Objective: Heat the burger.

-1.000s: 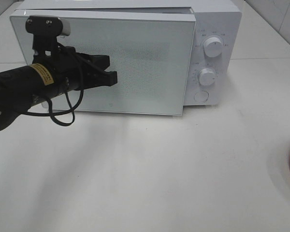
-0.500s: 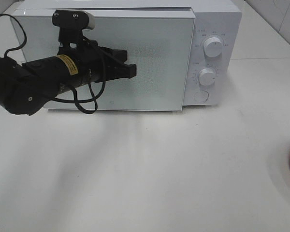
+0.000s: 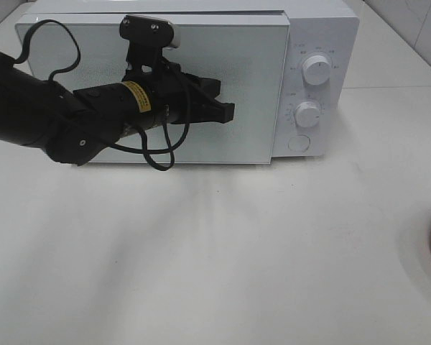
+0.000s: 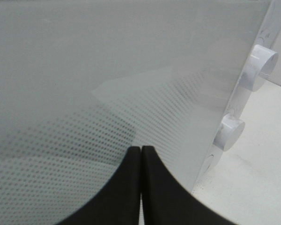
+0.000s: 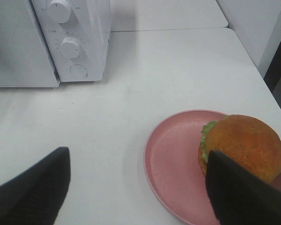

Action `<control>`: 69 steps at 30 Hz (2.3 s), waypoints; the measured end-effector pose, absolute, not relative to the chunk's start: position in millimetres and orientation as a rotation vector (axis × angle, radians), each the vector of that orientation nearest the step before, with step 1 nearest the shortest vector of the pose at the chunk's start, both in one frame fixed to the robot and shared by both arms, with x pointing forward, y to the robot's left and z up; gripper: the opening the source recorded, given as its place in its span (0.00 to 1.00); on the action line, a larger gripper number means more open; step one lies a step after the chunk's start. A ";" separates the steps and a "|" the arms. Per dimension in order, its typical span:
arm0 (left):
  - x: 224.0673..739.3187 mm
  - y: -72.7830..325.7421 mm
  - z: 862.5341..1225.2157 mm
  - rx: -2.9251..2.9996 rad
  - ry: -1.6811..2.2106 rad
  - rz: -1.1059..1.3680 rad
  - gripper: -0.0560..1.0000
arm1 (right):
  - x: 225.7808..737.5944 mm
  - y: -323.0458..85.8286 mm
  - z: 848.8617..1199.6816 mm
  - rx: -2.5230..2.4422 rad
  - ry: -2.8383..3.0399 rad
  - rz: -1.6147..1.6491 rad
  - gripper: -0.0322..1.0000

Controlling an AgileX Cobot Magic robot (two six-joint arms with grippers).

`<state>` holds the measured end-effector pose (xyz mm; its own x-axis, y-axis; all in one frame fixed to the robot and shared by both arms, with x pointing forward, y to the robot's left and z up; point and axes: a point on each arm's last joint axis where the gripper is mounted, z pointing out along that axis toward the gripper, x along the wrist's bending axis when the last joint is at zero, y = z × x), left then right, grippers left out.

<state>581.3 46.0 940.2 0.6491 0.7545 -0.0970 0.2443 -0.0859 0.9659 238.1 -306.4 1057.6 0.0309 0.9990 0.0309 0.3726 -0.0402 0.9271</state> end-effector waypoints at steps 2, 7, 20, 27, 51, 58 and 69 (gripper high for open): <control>584.0 43.7 940.2 1.646 0.835 0.518 0.05 | 238.1 -306.4 1057.6 1.525 1.448 1.012 0.78; 591.1 28.4 939.4 1.669 0.828 0.505 0.05 | 238.1 -306.4 1057.6 1.525 1.448 1.012 0.78; 593.2 21.6 948.5 1.681 0.839 0.501 0.05 | 238.0 -306.4 1057.6 1.525 1.448 1.013 0.78; 569.9 24.6 970.8 1.654 0.878 0.465 0.05 | 238.0 -306.4 1057.6 1.525 1.448 1.013 0.78; 488.7 48.4 983.1 2.237 1.168 0.282 0.99 | 238.0 -306.4 1057.6 1.525 1.448 1.013 0.78; 466.2 70.2 1007.7 2.358 1.262 0.210 0.99 | 238.0 -306.4 1057.6 1.525 1.448 1.013 0.78; 478.3 128.6 1017.6 2.423 1.531 0.135 0.99 | 238.0 -306.4 1057.6 1.525 1.448 1.013 0.78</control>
